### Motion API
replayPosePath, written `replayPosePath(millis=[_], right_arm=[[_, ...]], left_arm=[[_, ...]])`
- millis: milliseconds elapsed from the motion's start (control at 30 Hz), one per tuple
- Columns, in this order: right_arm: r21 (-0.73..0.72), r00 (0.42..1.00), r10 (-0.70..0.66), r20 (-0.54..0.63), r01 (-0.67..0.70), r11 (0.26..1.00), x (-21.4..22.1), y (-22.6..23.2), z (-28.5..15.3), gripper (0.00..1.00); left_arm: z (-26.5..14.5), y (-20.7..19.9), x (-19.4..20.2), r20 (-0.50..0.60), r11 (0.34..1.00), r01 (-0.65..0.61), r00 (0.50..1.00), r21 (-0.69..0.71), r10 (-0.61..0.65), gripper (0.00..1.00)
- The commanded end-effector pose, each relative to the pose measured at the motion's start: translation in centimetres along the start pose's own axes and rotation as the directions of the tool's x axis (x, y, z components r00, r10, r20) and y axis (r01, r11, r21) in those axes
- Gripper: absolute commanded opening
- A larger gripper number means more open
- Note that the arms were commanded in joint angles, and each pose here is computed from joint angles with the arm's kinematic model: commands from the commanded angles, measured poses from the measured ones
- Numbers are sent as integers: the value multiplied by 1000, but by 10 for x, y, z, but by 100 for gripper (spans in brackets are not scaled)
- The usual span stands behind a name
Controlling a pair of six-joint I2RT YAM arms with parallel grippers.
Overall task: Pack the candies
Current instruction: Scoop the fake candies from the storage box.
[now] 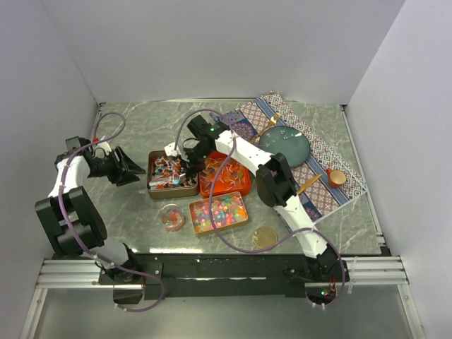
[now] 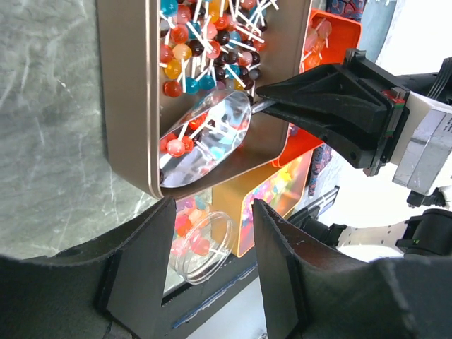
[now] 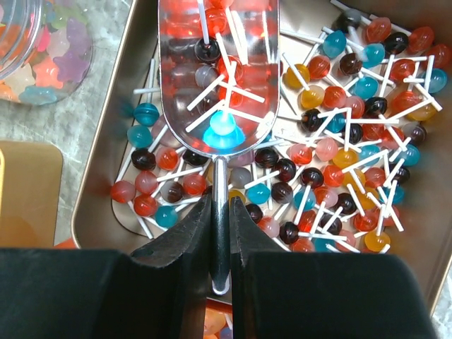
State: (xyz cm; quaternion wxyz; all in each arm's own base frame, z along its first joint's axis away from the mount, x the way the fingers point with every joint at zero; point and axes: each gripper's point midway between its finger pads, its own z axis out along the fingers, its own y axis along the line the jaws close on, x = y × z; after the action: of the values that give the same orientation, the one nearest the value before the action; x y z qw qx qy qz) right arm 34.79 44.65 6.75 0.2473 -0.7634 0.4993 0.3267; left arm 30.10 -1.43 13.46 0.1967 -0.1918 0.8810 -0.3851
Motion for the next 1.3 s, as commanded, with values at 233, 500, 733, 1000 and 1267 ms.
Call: replayPosePath(millis=[233, 500, 733, 1000, 1267], right_arm=[[124, 996, -2, -87, 13, 992, 2, -16, -29, 0], [177, 985, -101, -139, 125, 976, -9, -33, -35, 0], [186, 981, -115, -158, 144, 972, -4, -35, -43, 0], [214, 992, -75, -100, 95, 972, -11, -38, -70, 0], [244, 997, -55, -56, 67, 968, -25, -32, -87, 0]], left_arm=[[0, 0, -12, 10, 999, -24, 1000, 29, 24, 53], [2, 2, -9, -5, 999, -11, 1000, 32, 11, 53], [3, 2, -4, -19, 999, -10, 1000, 43, 11, 53], [4, 3, -1, -29, 999, -8, 1000, 51, 10, 53], [6, 2, -4, -33, 998, 5, 999, 58, -3, 53]])
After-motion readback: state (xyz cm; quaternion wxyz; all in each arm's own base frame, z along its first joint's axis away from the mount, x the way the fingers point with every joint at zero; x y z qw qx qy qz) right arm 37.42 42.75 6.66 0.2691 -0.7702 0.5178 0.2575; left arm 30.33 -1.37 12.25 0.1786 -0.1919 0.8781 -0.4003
